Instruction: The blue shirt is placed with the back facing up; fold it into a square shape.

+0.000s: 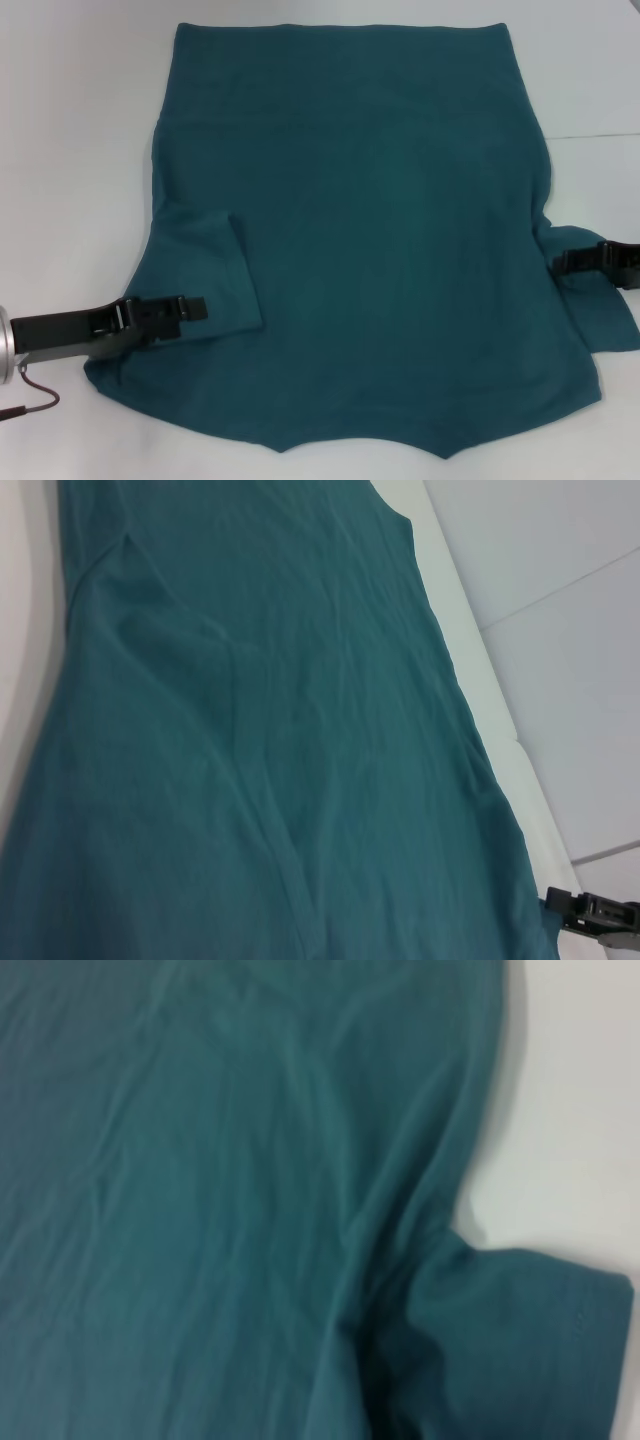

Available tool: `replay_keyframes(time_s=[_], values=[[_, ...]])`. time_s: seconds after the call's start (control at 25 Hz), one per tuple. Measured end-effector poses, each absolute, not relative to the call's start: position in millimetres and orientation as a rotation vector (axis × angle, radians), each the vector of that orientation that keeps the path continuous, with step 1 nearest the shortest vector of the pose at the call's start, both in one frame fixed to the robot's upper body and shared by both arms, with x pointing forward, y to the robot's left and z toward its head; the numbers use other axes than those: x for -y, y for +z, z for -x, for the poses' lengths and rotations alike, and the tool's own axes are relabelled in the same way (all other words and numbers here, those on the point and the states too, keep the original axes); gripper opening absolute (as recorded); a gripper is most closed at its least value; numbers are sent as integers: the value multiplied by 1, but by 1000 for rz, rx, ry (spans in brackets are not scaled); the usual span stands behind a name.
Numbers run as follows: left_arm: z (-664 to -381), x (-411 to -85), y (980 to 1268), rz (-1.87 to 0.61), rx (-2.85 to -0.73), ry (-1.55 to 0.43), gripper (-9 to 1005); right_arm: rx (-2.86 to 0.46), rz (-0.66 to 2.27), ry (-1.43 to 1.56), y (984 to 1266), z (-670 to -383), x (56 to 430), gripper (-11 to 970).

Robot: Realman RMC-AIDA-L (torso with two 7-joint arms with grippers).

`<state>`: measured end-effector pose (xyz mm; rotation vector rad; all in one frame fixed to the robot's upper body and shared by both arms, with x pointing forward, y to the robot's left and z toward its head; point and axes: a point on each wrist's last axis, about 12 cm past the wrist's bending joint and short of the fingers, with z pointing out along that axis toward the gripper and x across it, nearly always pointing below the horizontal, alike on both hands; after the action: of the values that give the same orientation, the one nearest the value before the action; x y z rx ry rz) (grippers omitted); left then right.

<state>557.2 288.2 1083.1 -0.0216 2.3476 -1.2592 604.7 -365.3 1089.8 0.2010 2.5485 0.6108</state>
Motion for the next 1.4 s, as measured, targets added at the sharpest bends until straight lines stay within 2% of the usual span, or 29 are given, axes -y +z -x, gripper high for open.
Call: replay_keyframes(time_s=[0.44, 0.68, 0.76, 1.2, 1.4], values=[[-558, -289, 1083, 24, -2347, -1255, 661, -2554, -224, 613, 1091, -606, 365, 743], [-559, -290, 1083, 31, -2345, -1244, 661, -2574, -192, 598, 1090, -606, 362, 540], [-559, -290, 1083, 31, -2345, -1244, 661, -2579, -188, 590, 1090, -606, 362, 306], [-559, -290, 1083, 30, -2345, -1244, 661, -2585, -180, 548, 1095, -609, 365, 73], [-559, -290, 1084, 30, -2345, -1245, 661, -2564, -194, 508, 1106, -611, 373, 38]])
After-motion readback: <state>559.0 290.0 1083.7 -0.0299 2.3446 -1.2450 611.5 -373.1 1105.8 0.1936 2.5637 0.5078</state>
